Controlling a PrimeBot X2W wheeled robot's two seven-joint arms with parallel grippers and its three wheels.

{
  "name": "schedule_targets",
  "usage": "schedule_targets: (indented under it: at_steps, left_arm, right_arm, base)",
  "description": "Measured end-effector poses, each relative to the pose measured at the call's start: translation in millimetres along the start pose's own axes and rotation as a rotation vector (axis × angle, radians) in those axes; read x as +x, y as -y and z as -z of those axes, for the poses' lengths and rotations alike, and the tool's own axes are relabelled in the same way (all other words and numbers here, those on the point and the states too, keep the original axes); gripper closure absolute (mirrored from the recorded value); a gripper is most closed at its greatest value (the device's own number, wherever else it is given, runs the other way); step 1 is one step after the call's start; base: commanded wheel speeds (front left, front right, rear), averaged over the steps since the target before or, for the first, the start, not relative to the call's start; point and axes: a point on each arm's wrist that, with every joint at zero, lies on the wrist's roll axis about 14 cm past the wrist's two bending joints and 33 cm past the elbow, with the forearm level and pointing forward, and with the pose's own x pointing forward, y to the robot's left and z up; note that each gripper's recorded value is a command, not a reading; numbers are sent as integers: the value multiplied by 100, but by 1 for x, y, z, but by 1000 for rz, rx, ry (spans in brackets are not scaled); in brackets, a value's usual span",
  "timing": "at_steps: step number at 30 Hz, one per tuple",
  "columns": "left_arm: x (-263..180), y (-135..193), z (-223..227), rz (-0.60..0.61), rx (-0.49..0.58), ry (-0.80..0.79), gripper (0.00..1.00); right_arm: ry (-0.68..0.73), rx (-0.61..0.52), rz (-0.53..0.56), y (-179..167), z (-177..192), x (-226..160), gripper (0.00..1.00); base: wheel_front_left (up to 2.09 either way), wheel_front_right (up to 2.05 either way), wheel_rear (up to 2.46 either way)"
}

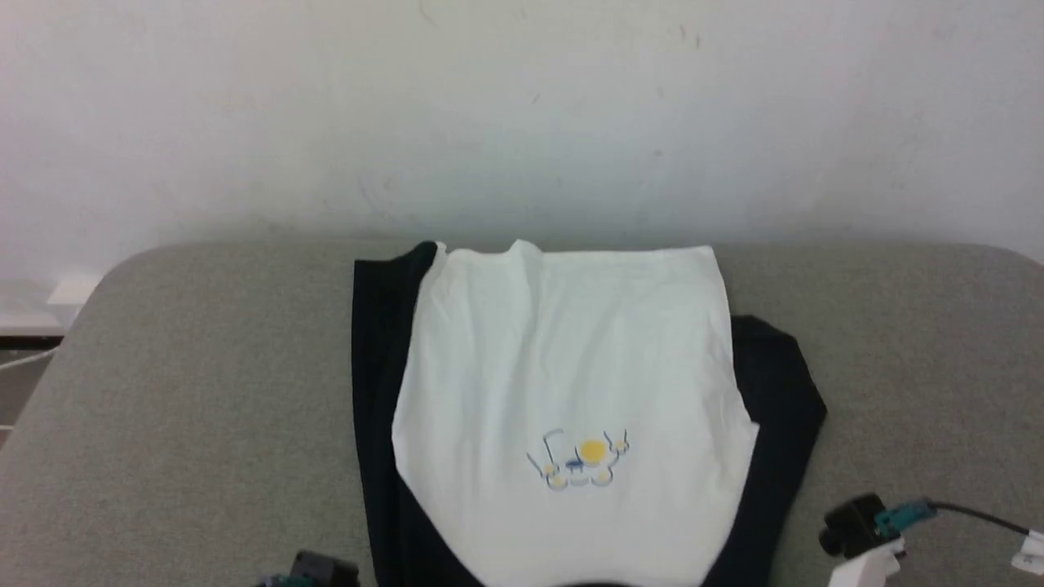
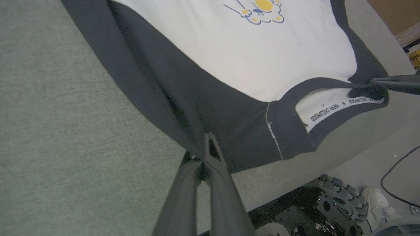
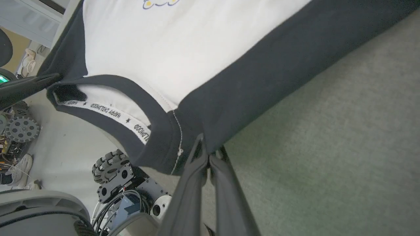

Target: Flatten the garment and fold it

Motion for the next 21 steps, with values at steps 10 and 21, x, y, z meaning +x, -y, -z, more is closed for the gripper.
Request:
schedule_targets:
  at_steps: [10, 21]
  left_arm:
    - [-22, 14, 36, 21, -44, -98, 100]
    - [-17, 12, 60, 21, -75, -145, 100]
  right_arm:
    - [-180, 110, -10, -4, 54, -28, 100]
    - [-192, 117, 25, -2, 64, -31, 100]
  base:
    - [0, 0, 0]
    - [0, 0, 0]
